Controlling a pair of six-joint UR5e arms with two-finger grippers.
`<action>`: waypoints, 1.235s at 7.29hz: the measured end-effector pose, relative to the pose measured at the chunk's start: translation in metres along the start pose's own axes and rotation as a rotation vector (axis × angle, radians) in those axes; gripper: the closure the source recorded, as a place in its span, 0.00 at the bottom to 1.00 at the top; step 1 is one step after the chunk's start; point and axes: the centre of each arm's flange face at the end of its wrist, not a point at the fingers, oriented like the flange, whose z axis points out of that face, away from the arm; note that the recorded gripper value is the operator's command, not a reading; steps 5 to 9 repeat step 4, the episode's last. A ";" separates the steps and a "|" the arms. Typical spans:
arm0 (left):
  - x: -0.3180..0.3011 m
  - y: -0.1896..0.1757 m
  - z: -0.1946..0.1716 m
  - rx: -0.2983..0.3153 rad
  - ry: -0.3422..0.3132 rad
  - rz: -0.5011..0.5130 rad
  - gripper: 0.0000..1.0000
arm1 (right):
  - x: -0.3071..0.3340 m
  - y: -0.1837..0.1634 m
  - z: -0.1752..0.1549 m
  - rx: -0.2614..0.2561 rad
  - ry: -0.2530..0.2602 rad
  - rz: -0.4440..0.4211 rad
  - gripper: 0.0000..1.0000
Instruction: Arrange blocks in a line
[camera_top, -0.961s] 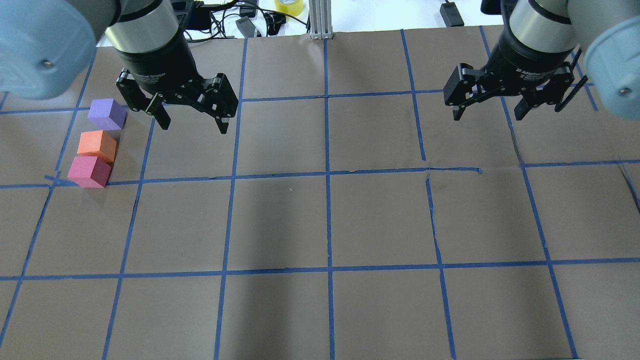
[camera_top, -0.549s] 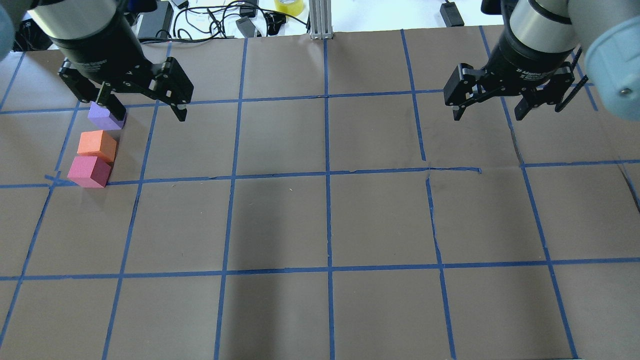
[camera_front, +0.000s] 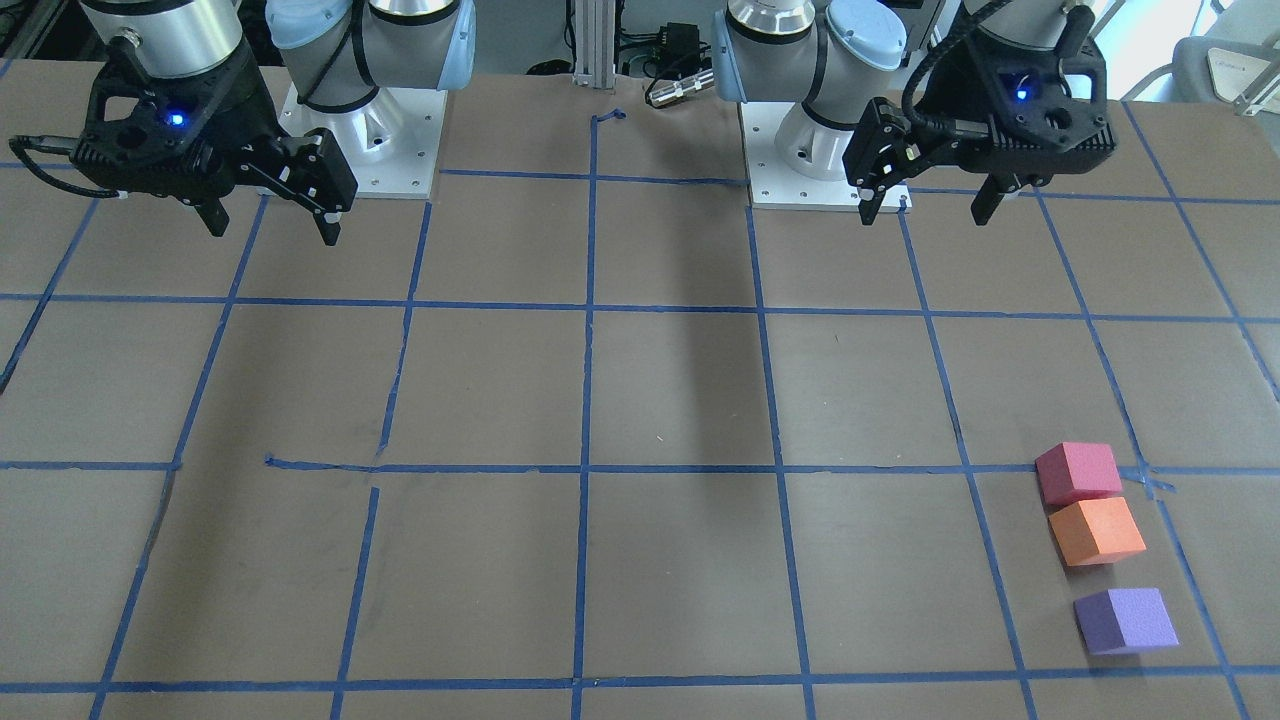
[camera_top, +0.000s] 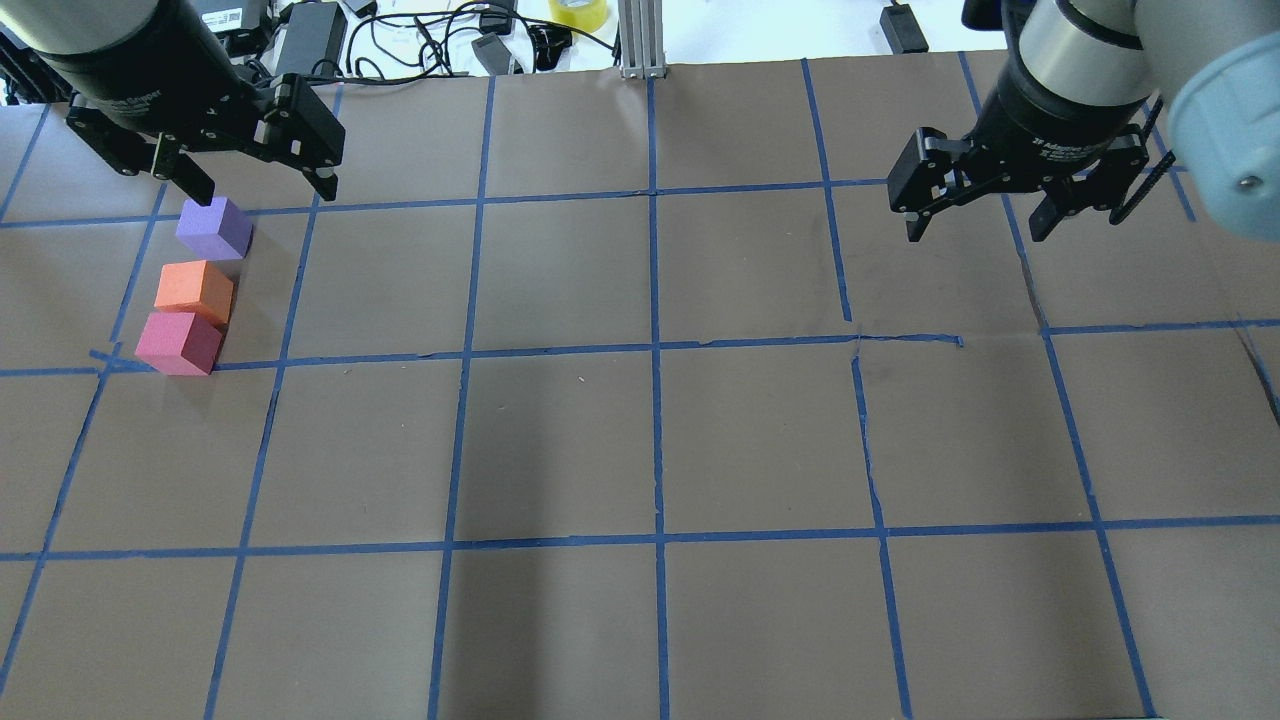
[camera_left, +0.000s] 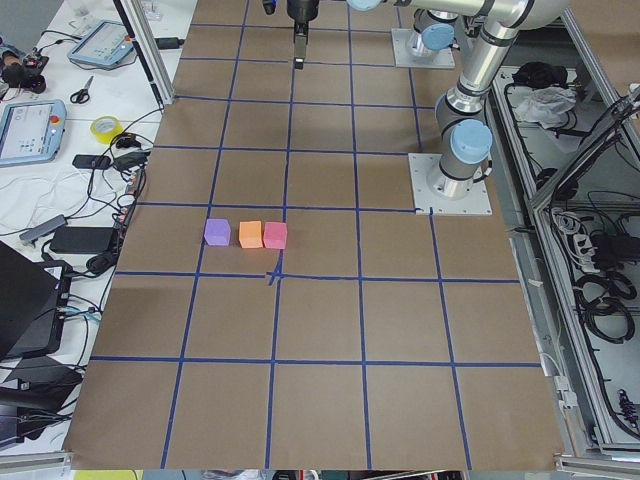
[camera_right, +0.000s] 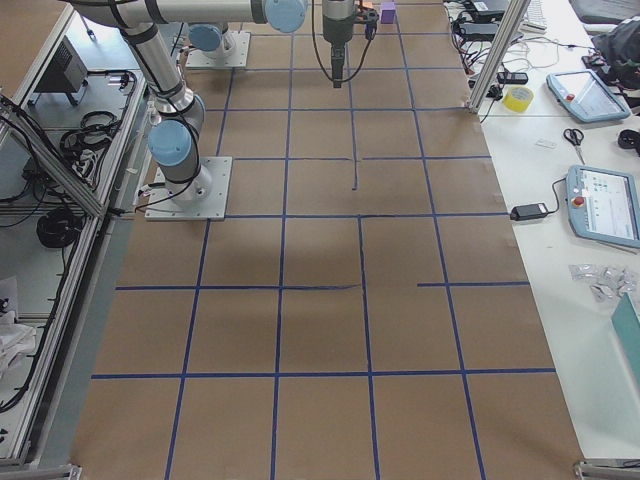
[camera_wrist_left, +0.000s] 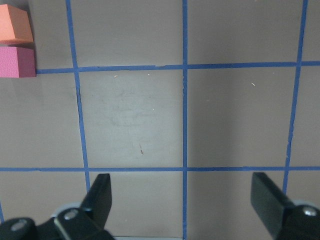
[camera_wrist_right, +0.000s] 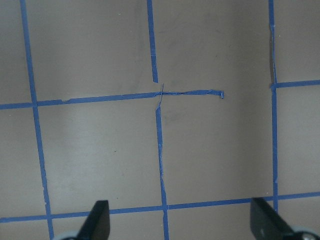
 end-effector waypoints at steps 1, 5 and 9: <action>0.001 0.002 0.003 -0.010 -0.002 -0.001 0.00 | 0.000 0.000 0.000 0.000 0.000 0.000 0.00; -0.002 0.002 0.005 0.011 -0.014 -0.010 0.00 | 0.000 0.000 0.000 0.000 -0.001 0.000 0.00; -0.002 0.002 0.005 0.011 -0.014 -0.010 0.00 | 0.000 0.000 0.000 0.000 -0.001 0.000 0.00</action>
